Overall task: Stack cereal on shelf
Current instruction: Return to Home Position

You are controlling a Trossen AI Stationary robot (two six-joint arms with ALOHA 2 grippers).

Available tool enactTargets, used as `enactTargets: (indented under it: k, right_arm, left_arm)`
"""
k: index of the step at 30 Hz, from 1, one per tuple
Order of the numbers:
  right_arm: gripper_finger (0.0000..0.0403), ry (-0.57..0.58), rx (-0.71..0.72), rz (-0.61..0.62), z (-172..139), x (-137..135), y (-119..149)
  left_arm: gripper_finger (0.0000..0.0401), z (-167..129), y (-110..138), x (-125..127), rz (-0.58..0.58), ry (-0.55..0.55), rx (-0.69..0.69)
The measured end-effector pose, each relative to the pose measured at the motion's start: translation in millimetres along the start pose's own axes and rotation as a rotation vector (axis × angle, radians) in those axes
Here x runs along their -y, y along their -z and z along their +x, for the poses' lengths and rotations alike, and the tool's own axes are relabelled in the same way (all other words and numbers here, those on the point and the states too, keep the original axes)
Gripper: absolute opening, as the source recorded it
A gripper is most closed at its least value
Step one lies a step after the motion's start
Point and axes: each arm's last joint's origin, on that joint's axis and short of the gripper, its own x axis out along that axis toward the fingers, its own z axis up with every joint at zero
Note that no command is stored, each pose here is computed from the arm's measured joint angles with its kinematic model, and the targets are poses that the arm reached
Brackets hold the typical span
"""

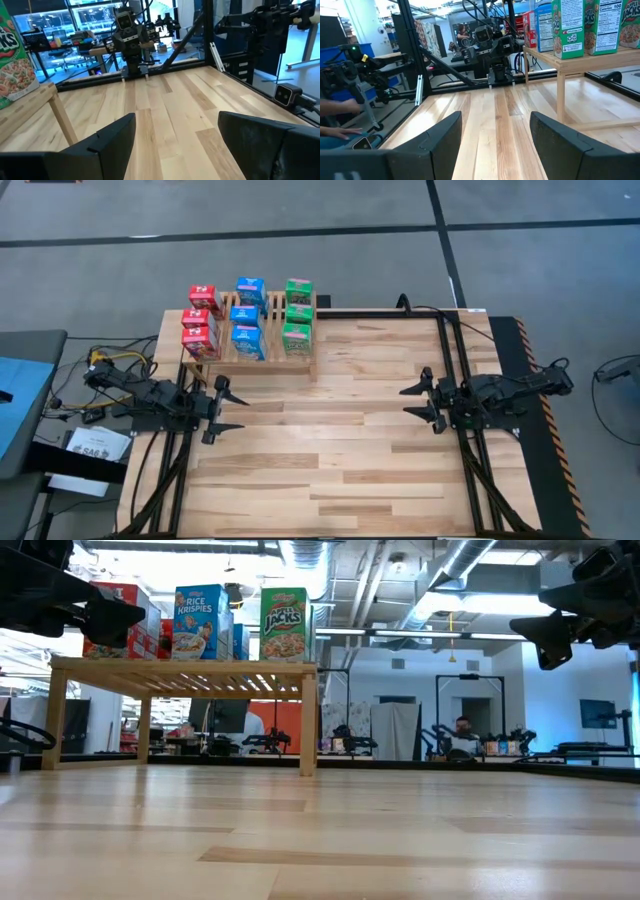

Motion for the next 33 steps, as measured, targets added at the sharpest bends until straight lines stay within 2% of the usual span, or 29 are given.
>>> enactTargets:
  k: [33]
  right_arm:
    - [0.026,0.001,0.0,0.001,0.0,0.0,0.0]
  left_arm:
    - [0.0275,-0.1,-0.4,-0.1,0.006,0.0,0.001]
